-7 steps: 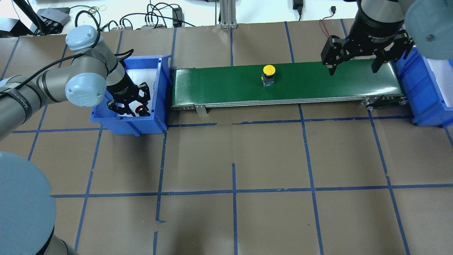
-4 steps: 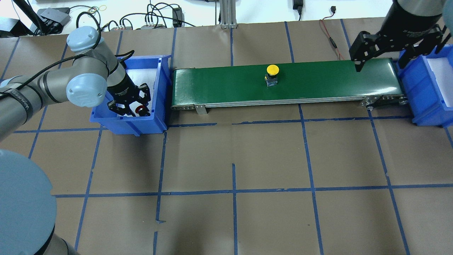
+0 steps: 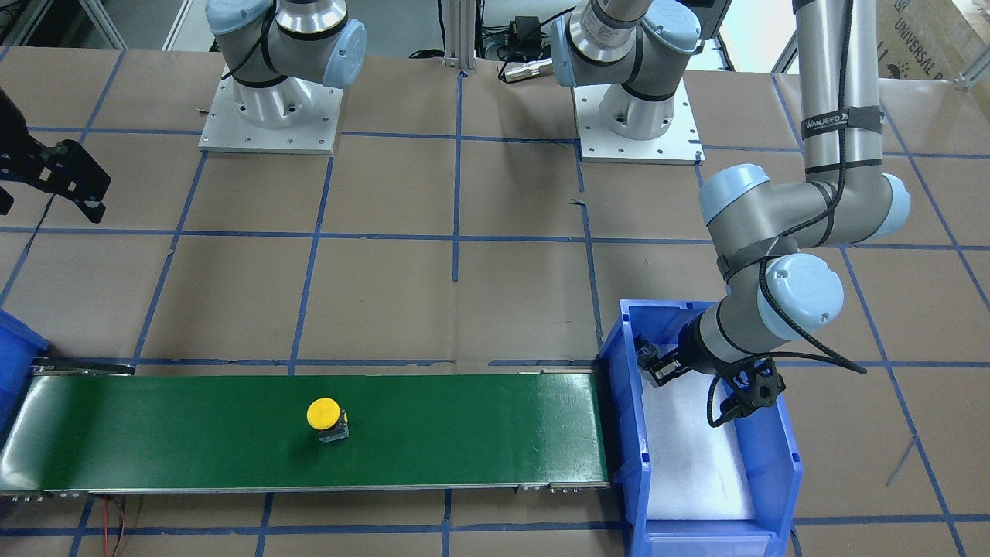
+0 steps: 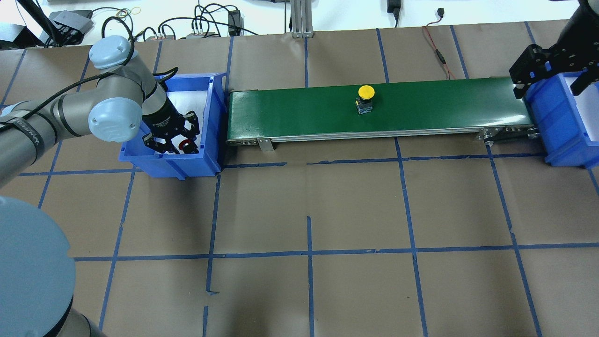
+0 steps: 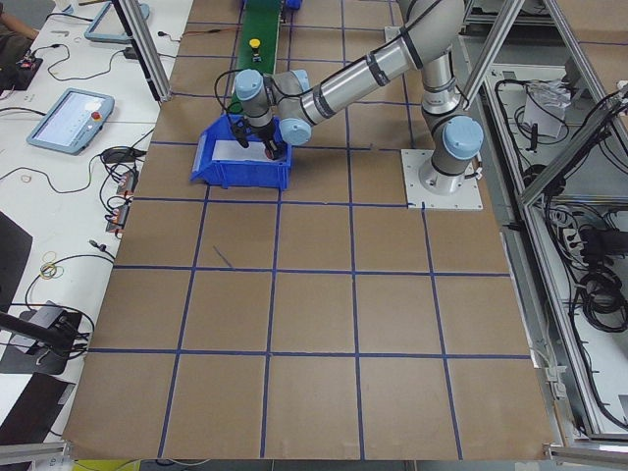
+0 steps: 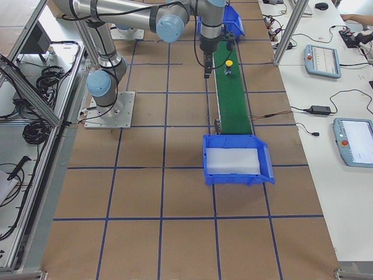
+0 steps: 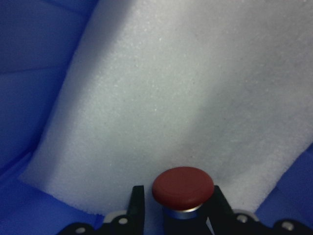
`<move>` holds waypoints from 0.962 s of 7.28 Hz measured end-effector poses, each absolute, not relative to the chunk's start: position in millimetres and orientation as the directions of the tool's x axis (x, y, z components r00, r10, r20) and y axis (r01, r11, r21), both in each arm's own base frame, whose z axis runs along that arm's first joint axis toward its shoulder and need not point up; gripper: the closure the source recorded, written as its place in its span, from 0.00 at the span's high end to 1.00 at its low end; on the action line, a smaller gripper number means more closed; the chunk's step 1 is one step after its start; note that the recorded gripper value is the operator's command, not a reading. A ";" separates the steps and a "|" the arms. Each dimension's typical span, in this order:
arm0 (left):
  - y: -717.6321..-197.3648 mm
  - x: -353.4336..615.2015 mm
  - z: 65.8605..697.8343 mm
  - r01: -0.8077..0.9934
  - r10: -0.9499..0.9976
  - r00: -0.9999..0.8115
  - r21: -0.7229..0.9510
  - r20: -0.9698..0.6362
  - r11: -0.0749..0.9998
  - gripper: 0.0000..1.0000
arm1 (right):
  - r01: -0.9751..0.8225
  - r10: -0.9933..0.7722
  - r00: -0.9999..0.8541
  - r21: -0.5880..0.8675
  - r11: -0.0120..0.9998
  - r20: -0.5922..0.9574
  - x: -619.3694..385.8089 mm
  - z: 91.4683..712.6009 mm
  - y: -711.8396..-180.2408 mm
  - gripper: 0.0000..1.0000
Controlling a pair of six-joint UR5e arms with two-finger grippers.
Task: Transport two buttons from left to right
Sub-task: 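Grasp the red button with the left gripper while the right gripper moves to belt end, then lift the red button and carry it onto the conveyor belt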
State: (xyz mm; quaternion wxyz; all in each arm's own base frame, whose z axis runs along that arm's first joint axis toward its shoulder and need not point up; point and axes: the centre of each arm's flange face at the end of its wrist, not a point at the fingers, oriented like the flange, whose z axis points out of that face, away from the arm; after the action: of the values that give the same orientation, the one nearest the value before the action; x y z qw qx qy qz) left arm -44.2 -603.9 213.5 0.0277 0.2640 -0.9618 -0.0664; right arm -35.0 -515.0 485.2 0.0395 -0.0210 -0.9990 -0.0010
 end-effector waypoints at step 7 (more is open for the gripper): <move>-618.8 -41.0 273.7 -0.499 -0.503 -0.864 0.070 0.039 0.864 0.18 | 0.042 0.042 -0.999 -0.027 0.999 0.022 -56.1 389.6 -605.6 1.00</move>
State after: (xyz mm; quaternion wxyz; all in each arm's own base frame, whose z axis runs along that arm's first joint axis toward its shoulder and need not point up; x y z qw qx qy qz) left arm -41.0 -618.8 273.7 0.0277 0.2596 -0.9649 -0.0288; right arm -56.1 -605.6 389.6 0.0112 -0.0210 -0.9996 0.0135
